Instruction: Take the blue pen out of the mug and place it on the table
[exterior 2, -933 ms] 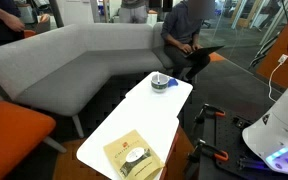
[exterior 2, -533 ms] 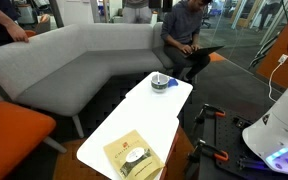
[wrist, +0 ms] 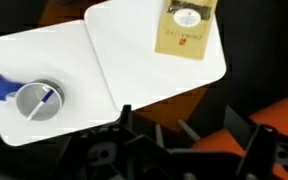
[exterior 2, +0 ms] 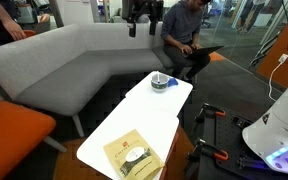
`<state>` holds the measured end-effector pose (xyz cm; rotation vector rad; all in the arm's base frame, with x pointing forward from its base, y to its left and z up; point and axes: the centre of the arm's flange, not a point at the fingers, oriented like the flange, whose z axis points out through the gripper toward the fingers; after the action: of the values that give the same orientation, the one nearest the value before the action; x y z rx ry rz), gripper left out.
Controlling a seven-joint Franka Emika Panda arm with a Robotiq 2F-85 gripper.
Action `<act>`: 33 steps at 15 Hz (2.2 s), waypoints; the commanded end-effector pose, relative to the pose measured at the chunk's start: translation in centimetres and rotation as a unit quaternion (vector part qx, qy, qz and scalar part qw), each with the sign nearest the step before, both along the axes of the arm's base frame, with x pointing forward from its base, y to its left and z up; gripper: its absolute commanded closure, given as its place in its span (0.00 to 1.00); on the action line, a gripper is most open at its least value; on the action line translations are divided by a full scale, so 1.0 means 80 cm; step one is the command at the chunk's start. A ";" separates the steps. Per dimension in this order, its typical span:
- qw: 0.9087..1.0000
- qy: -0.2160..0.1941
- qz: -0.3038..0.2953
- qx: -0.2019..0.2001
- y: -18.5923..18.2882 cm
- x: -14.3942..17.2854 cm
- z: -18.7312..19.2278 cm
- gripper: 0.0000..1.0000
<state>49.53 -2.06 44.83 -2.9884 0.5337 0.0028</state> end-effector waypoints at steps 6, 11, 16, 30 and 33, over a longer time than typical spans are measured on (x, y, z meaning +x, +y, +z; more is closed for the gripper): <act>0.969 0.014 -0.244 -0.031 -0.163 0.016 -0.181 0.00; 0.937 0.134 -0.323 -0.001 -0.214 -0.022 -0.238 0.00; 0.940 0.124 -0.317 -0.012 -0.211 -0.025 -0.244 0.00; 0.853 0.053 -0.509 -0.104 -0.339 0.016 -0.384 0.05; 0.850 0.062 -0.514 -0.100 -0.350 0.026 -0.407 0.15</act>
<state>50.33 -29.09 13.51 -2.4904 2.1335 0.0202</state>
